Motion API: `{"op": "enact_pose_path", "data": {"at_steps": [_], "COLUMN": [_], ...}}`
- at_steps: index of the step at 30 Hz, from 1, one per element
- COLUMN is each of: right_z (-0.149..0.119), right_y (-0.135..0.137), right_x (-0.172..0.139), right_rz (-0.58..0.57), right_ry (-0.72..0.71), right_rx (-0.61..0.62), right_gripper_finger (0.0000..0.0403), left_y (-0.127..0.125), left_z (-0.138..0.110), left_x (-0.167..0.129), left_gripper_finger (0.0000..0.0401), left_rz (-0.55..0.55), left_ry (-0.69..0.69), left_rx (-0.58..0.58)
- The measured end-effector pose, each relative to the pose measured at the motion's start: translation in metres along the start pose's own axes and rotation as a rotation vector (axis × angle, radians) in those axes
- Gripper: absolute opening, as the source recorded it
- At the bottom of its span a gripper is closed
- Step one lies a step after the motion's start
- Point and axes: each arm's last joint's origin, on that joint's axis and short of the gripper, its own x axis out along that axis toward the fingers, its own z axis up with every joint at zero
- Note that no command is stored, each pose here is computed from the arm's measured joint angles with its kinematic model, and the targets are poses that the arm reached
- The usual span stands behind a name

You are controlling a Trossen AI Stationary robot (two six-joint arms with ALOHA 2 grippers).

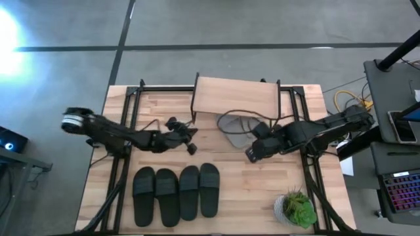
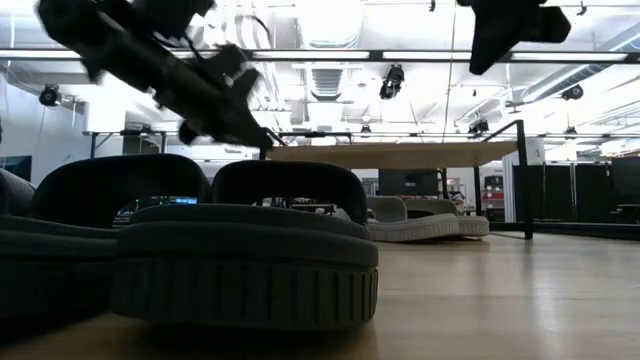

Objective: Pick and place slides into the shelf
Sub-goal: Move the gray slide under the shelf

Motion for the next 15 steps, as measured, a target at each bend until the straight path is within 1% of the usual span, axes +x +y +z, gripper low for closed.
{"op": "enact_pose_path", "data": {"at_steps": [2, 3, 6, 9, 12, 15], "right_z": [-0.003, -0.004, -0.009, -0.007, -0.005, -0.008], "right_y": [0.005, 0.007, 0.009, 0.005, -0.009, -0.033], "right_x": [0.007, 0.011, 0.012, 0.004, -0.01, -0.026], "right_rz": [-0.017, -0.031, -0.075, -0.084, -0.149, -0.288], "right_ry": [0.028, 0.026, -0.047, -0.143, -0.181, -0.174], "right_rx": [0.0, 0.015, 0.105, 0.222, 0.33, 0.423], "right_gripper_finger": [0.0008, 0.0008, 0.0008, 0.0008, 0.0009, 0.0019], "left_y": [0.007, 0.012, 0.028, 0.043, 0.054, 0.065], "left_z": [0.007, 0.011, 0.016, 0.022, 0.03, 0.031], "left_x": [-0.014, -0.02, -0.039, -0.056, -0.069, -0.077], "left_gripper_finger": [0.0, 0.0, 0.0, 0.0, 0.0, 0.0], "left_rz": [0.013, 0.037, 0.127, 0.197, 0.199, 0.207], "left_ry": [-0.009, -0.006, 0.014, 0.004, -0.03, -0.06], "left_rx": [-0.002, 0.007, 0.047, 0.063, 0.026, -0.013]}}
